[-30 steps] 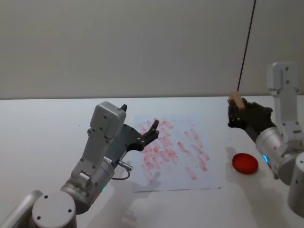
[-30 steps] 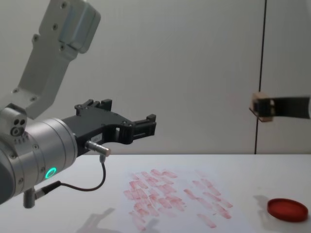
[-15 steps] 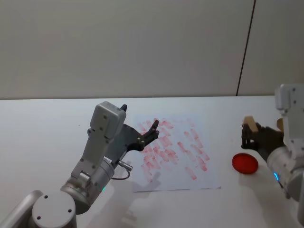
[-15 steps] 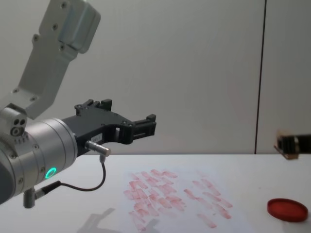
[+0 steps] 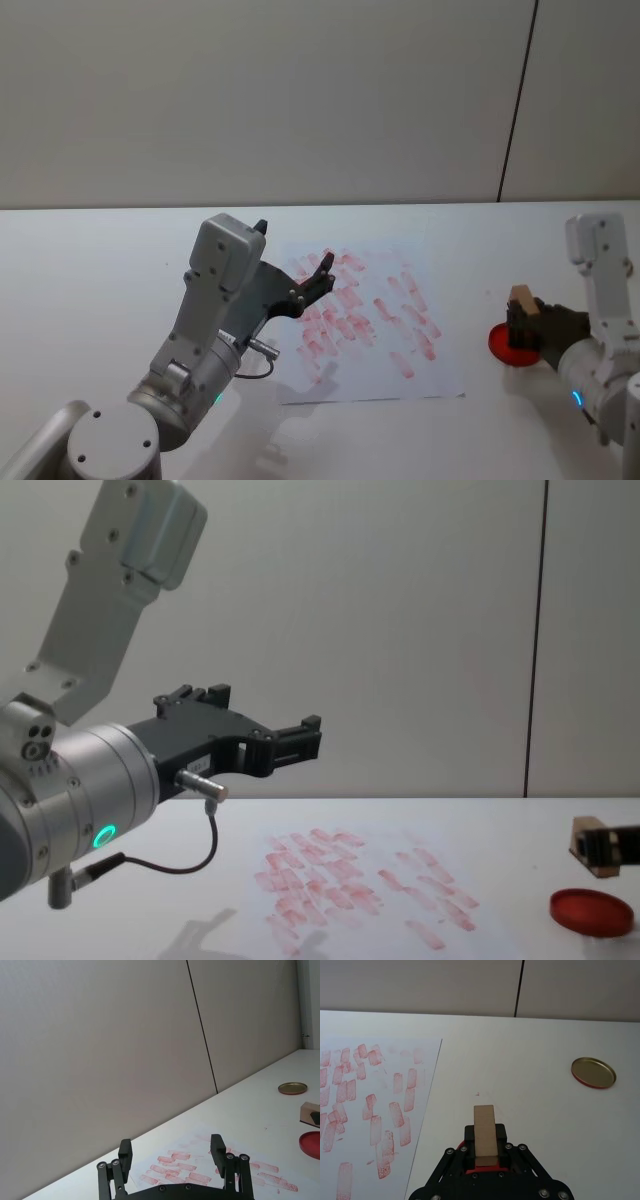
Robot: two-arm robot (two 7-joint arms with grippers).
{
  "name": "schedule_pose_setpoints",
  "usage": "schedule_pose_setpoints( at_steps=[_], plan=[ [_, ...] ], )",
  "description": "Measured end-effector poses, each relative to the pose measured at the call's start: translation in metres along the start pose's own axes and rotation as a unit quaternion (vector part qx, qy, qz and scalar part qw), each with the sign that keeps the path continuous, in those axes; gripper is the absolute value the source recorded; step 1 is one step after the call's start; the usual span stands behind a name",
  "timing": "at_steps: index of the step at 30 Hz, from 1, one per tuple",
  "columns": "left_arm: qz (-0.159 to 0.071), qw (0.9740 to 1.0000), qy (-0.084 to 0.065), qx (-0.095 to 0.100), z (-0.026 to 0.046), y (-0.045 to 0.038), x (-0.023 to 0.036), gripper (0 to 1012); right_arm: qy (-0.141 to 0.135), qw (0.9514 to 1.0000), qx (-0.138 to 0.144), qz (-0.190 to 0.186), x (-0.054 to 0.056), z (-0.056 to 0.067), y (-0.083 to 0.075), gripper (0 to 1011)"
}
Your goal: Use the one hand to pick up the stamp and affix it onto the A4 paper.
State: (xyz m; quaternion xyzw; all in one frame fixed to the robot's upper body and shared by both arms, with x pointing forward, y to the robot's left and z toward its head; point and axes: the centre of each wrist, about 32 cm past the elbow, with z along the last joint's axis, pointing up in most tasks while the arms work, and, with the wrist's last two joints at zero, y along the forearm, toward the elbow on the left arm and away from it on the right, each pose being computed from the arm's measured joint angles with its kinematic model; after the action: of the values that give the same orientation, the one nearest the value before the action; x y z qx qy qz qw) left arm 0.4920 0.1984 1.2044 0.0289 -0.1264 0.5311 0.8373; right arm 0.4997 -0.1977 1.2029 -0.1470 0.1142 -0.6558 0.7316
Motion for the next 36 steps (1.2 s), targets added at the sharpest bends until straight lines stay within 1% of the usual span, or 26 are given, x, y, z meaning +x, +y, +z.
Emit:
schedule_pose_setpoints(
  at_steps=[7,8,10,11,12,13,14,15,16,19,20,21,23,25,28,29,30,32,33,35,36],
  plan=[
    [0.000,1.0000,0.000,0.000,0.0000,0.0000,0.0000,993,0.002,0.9999,-0.013,0.005,0.000,-0.006,0.007,225],
    [0.000,1.0000,0.000,0.000,0.0000,0.0000,0.0000,993,0.002,0.9999,-0.013,0.005,0.000,-0.006,0.007,243],
    [0.000,1.0000,0.000,0.000,0.0000,0.0000,0.0000,993,0.002,0.9999,-0.015,0.006,0.000,-0.007,0.008,298],
    [0.000,1.0000,0.000,0.000,0.0000,0.0000,0.0000,993,0.003,0.9998,-0.016,0.007,0.000,-0.008,0.009,358],
    [0.000,1.0000,0.000,0.000,0.0000,0.0000,0.0000,993,0.003,0.9998,-0.017,0.007,0.000,-0.008,0.009,369],
    [0.000,1.0000,0.000,0.000,0.0000,0.0000,0.0000,993,0.003,0.9998,-0.017,0.007,0.000,-0.008,0.009,420],
    [0.000,1.0000,0.000,0.000,0.0000,0.0000,0.0000,993,0.003,0.9998,-0.017,0.008,0.000,-0.008,0.010,420],
    [0.000,1.0000,0.000,0.000,0.0000,0.0000,0.0000,993,0.003,0.9998,-0.016,0.008,0.000,-0.008,0.010,482],
    [0.000,1.0000,0.000,0.000,0.0000,0.0000,0.0000,993,0.003,0.9998,-0.015,0.008,0.000,-0.008,0.010,500],
    [0.000,1.0000,0.000,0.000,0.0000,0.0000,0.0000,993,0.002,0.9999,-0.011,0.009,0.000,-0.008,0.010,601],
    [0.000,1.0000,0.000,0.000,0.0000,0.0000,0.0000,993,0.001,0.9999,-0.006,0.009,0.000,-0.007,0.009,641],
    [0.000,1.0000,0.000,0.000,0.0000,0.0000,0.0000,993,0.000,1.0000,-0.004,0.009,0.000,-0.007,0.009,658],
    [0.000,1.0000,0.000,0.000,0.0000,0.0000,0.0000,993,-0.001,1.0000,0.002,0.009,0.000,-0.006,0.008,745],
    [0.000,1.0000,0.000,0.000,0.0000,0.0000,0.0000,993,-0.003,0.9999,0.012,0.009,0.001,-0.005,0.005,781],
    [0.000,1.0000,0.000,0.000,0.0000,0.0000,0.0000,993,-0.006,0.9995,0.028,0.009,0.002,-0.003,0.001,889],
    [0.000,1.0000,0.000,0.000,0.0000,0.0000,0.0000,993,-0.008,0.9992,0.037,0.009,0.003,-0.002,-0.001,899],
    [0.000,1.0000,0.000,0.000,0.0000,0.0000,0.0000,993,-0.009,0.9991,0.041,0.009,0.003,-0.002,-0.002,937],
    [0.000,1.0000,0.000,0.000,0.0000,0.0000,0.0000,993,-0.011,0.9986,0.051,0.009,0.004,-0.001,-0.004,963],
    [0.000,1.0000,0.000,0.000,0.0000,0.0000,0.0000,993,-0.012,0.9980,0.061,0.009,0.005,0.000,-0.007,997],
    [0.000,1.0000,0.000,0.000,0.0000,0.0000,0.0000,993,-0.014,0.9974,0.070,0.009,0.007,0.000,-0.009,1001],
    [0.000,1.0000,0.000,0.000,0.0000,0.0000,0.0000,993,-0.016,0.9967,0.079,0.010,0.008,0.001,-0.012,1001]
  ],
)
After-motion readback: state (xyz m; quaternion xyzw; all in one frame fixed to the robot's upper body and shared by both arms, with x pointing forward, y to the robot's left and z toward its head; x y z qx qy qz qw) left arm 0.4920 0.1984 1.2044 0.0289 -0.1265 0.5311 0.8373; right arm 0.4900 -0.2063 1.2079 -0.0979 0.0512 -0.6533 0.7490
